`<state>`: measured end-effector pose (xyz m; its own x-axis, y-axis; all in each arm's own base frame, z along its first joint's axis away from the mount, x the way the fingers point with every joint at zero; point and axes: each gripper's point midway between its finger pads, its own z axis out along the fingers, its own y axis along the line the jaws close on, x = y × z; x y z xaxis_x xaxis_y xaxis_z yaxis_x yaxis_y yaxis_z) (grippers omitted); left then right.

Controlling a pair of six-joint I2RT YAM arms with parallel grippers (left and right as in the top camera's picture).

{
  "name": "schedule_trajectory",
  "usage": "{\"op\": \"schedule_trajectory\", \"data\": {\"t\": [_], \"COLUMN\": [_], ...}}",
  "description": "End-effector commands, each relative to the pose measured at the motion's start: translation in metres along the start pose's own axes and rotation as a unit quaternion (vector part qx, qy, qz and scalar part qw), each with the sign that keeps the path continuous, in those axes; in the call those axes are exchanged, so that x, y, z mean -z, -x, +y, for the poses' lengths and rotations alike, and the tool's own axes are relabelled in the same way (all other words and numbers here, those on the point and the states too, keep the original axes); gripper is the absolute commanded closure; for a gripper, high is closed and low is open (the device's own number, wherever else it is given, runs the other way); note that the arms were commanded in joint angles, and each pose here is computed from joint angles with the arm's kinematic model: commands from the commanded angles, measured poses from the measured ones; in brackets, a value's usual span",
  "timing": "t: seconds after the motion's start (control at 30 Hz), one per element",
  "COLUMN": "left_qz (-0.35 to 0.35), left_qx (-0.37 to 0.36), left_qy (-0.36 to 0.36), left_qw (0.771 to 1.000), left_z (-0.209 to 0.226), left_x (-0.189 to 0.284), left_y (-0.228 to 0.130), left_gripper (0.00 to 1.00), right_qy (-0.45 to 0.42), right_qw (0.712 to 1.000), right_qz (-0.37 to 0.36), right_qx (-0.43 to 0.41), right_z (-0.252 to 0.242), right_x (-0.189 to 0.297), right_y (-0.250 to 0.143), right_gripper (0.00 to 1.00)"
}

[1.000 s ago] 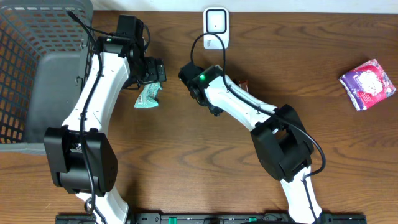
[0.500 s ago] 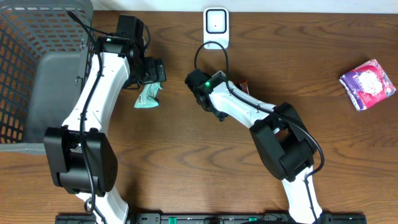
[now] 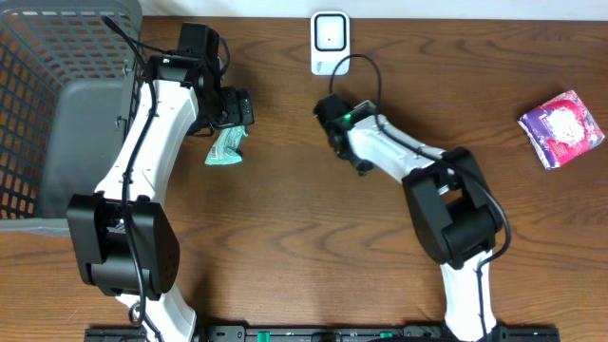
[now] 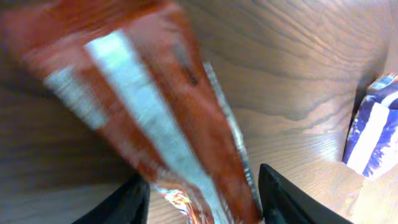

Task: Scan the item barcode
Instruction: 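Lower the red-orange bar onto the table below the scanner and release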

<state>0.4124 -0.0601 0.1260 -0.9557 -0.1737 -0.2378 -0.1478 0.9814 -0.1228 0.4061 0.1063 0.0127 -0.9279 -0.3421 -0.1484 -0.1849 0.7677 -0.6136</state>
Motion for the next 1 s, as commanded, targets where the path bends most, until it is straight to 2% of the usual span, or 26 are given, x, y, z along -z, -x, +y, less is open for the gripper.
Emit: {"op": "schedule_trajectory", "data": {"t": [0.0, 0.07, 0.1, 0.13, 0.17, 0.27, 0.4, 0.53, 0.67, 0.77, 0.83, 0.93, 0.97], "left_qz": [0.006, 0.006, 0.006, 0.006, 0.006, 0.006, 0.006, 0.006, 0.006, 0.006, 0.006, 0.006, 0.006], "left_qx": [-0.001, -0.001, -0.001, -0.001, -0.001, -0.001, -0.001, -0.001, -0.001, -0.001, -0.001, -0.001, -0.001], "left_qy": [0.007, 0.007, 0.007, 0.007, 0.007, 0.007, 0.007, 0.007, 0.007, 0.007, 0.007, 0.007, 0.007], "left_qw": [1.000, 1.000, 1.000, 1.000, 1.000, 1.000, 1.000, 1.000, 1.000, 1.000, 1.000, 1.000, 1.000], "left_z": [0.004, 0.004, 0.004, 0.004, 0.004, 0.004, 0.004, 0.004, 0.004, 0.004, 0.004, 0.004, 0.004], "left_x": [-0.004, -0.004, -0.004, -0.004, -0.004, -0.004, -0.004, -0.004, -0.004, -0.004, -0.004, -0.004, -0.004], "left_y": [-0.002, -0.002, -0.002, -0.002, -0.002, -0.002, -0.002, -0.002, -0.002, -0.002, -0.002, -0.002, -0.002], "left_gripper": [0.02, 0.02, 0.02, 0.02, 0.02, 0.02, 0.02, 0.02, 0.02, 0.02, 0.02, 0.02, 0.02], "right_qy": [0.037, 0.038, 0.038, 0.043, 0.051, 0.076, 0.120, 0.222, 0.389, 0.522, 0.604, 0.699, 0.712], "right_qw": [0.999, 0.999, 0.999, 0.999, 0.998, 0.997, 0.991, 0.971, 0.915, 0.841, 0.779, 0.685, 0.668], "right_qz": [0.027, 0.023, 0.022, 0.021, 0.023, 0.025, 0.032, 0.036, 0.044, 0.067, 0.090, 0.114, 0.120], "right_qx": [0.019, 0.016, 0.014, 0.013, 0.012, -0.007, -0.050, -0.075, -0.099, -0.127, -0.145, -0.170, -0.178], "right_z": [0.017, 0.018, 0.018, 0.019, 0.022, 0.029, 0.029, 0.027, 0.028, 0.033, 0.037, 0.040, 0.041], "right_x": [-0.014, -0.014, -0.014, -0.014, -0.014, -0.010, 0.008, 0.048, 0.093, 0.112, 0.120, 0.124, 0.121], "right_y": [-0.014, -0.012, -0.012, -0.011, -0.012, -0.009, 0.007, 0.035, 0.058, 0.061, 0.058, 0.051, 0.048], "right_gripper": [0.50, 0.55, 0.61, 0.74, 0.82, 0.99, 0.99, 0.99, 0.99, 0.99, 0.99, 0.99, 0.99]}}
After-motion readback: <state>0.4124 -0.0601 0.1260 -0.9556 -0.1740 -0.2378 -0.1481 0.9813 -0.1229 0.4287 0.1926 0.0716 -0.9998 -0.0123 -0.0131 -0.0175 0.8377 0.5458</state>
